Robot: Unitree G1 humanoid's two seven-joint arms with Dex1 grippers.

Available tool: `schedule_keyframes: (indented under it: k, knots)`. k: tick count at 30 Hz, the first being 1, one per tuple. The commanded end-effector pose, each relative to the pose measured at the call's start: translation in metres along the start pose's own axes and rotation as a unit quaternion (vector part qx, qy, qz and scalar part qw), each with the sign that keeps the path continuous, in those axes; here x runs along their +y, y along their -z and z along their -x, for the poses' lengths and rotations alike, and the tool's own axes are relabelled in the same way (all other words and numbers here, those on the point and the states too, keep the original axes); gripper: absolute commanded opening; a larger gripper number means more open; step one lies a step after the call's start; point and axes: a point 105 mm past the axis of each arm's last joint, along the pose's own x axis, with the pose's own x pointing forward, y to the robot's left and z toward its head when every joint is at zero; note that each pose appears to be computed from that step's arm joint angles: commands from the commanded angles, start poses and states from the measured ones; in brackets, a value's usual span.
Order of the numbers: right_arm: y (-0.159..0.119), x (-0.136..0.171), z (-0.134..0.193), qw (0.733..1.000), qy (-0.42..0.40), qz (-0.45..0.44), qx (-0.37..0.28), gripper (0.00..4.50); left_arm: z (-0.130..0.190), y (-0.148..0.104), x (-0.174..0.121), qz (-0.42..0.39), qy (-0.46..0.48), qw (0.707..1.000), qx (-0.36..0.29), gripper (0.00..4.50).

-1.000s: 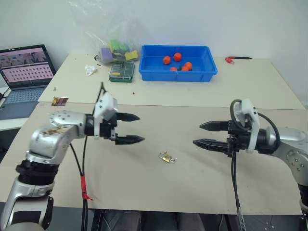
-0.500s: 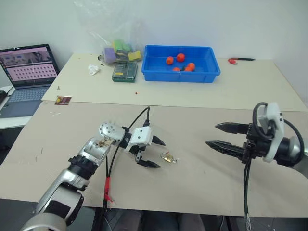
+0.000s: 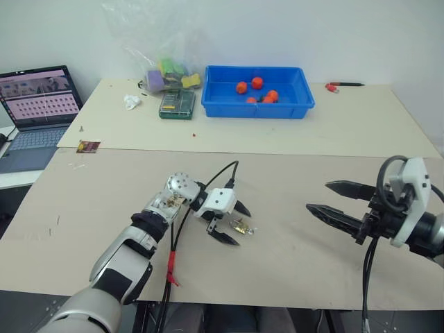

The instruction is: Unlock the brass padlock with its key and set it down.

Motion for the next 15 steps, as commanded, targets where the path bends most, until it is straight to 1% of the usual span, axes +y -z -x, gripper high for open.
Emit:
schedule_keyframes:
  k: [1,2,5,6,9,10,13,15]
  knots:
    - [-0.012,0.002,0.003,0.999,0.007,0.031,-0.013,4.50,0.004,-0.003,0.005,-0.024,0.002,1.000,0.012,4.07]
    - [-0.012,0.002,0.002,0.999,0.007,0.032,-0.013,4.50,0.004,-0.002,0.005,-0.023,0.004,1.000,0.013,3.87]
    - [-0.013,0.001,0.000,0.999,0.005,0.034,-0.013,4.50,0.003,0.002,0.002,-0.023,0.009,0.999,0.020,2.60]
    - [-0.013,0.001,0.000,0.999,0.004,0.035,-0.012,4.50,0.003,0.002,0.003,-0.021,0.008,1.000,0.017,2.24]
    - [-0.013,0.001,-0.003,0.999,-0.002,0.036,-0.008,4.50,0.003,0.000,-0.002,-0.025,0.015,1.000,0.005,0.98]
    - [-0.012,0.002,-0.004,0.999,-0.004,0.037,-0.006,4.50,0.004,0.001,-0.003,-0.023,0.017,1.000,0.006,0.78]
    - [-0.010,0.003,-0.008,0.999,-0.014,0.031,-0.005,4.50,0.006,0.005,-0.006,-0.021,0.005,1.000,0.011,0.80]
    - [-0.008,0.005,-0.013,0.999,-0.023,0.025,-0.006,4.50,0.007,0.005,-0.002,-0.027,-0.029,0.999,0.014,0.80]
